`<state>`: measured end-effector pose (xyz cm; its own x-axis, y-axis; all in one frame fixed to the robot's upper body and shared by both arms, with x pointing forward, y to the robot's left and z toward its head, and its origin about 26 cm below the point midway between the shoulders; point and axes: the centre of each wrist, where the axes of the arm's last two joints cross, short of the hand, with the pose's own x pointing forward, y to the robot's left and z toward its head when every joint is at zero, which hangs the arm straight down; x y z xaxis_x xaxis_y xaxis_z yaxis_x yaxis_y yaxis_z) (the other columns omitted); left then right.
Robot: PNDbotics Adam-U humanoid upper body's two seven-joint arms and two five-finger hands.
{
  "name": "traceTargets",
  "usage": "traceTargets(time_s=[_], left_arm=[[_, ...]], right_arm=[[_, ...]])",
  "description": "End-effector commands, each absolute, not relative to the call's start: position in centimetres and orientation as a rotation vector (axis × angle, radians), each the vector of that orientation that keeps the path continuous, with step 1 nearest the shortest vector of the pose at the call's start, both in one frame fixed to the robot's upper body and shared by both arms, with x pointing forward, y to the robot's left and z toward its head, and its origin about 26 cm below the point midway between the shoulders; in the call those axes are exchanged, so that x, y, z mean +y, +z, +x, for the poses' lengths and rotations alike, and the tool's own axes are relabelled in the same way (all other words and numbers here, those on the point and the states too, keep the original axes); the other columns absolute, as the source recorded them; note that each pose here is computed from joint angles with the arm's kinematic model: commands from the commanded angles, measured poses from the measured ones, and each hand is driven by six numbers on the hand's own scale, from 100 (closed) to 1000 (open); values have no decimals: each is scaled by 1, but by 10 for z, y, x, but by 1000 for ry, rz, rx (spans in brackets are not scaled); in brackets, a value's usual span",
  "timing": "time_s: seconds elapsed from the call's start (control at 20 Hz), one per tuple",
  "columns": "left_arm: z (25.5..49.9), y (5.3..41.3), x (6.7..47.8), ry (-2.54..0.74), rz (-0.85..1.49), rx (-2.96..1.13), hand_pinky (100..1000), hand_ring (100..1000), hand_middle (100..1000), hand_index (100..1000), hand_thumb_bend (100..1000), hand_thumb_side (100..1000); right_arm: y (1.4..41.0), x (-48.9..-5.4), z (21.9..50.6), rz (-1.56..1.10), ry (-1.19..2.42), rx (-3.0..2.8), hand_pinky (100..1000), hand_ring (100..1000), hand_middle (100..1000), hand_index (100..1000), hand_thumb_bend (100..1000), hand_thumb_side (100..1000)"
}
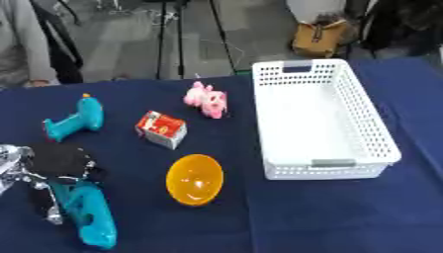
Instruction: Pick up objects on the table and place them in the box.
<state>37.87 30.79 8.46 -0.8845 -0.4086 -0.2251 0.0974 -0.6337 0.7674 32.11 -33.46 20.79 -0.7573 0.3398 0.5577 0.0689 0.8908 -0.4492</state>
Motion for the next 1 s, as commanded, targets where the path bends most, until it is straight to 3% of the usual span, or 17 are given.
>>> traceTargets(time_s=[0.05, 0.15, 0.2, 0.25, 0.4, 0.45, 0.65, 1.0], left_arm=[[383, 97, 313, -2568, 597, -1146, 667, 639, 621, 748, 782, 402], [383, 97, 313, -2569, 600, -1146, 667, 639, 621, 748, 782, 402], [383, 96, 313, -2569, 601, -1146, 625, 606, 602, 732, 782, 402], [384, 96, 314, -2567, 604, -1142, 621, 598, 594, 723, 693, 322], [384, 95, 316, -2558, 615, -1132, 566, 545, 558, 690, 631, 282], [384, 95, 316, -2553, 619, -1132, 508, 500, 526, 658, 567, 240], [384, 102, 321, -2515, 656, -1147, 472, 472, 490, 613, 415, 133], [381, 137, 335, -2437, 735, -1128, 471, 468, 482, 600, 393, 142]], right_arm=[[217, -335, 321, -297, 550, -2415, 481, 546, 614, 801, 140, 572], [217, -335, 321, -297, 550, -2415, 481, 546, 614, 801, 140, 572], [217, -335, 321, -297, 550, -2415, 480, 545, 613, 801, 141, 563], [217, -335, 321, -297, 549, -2414, 480, 545, 614, 801, 140, 572], [216, -335, 321, -297, 549, -2415, 481, 545, 614, 801, 141, 572], [216, -335, 321, -297, 548, -2414, 481, 545, 614, 801, 141, 572], [216, -336, 321, -299, 546, -2414, 481, 545, 614, 801, 142, 573], [217, -337, 321, -306, 545, -2415, 481, 544, 614, 801, 143, 574]])
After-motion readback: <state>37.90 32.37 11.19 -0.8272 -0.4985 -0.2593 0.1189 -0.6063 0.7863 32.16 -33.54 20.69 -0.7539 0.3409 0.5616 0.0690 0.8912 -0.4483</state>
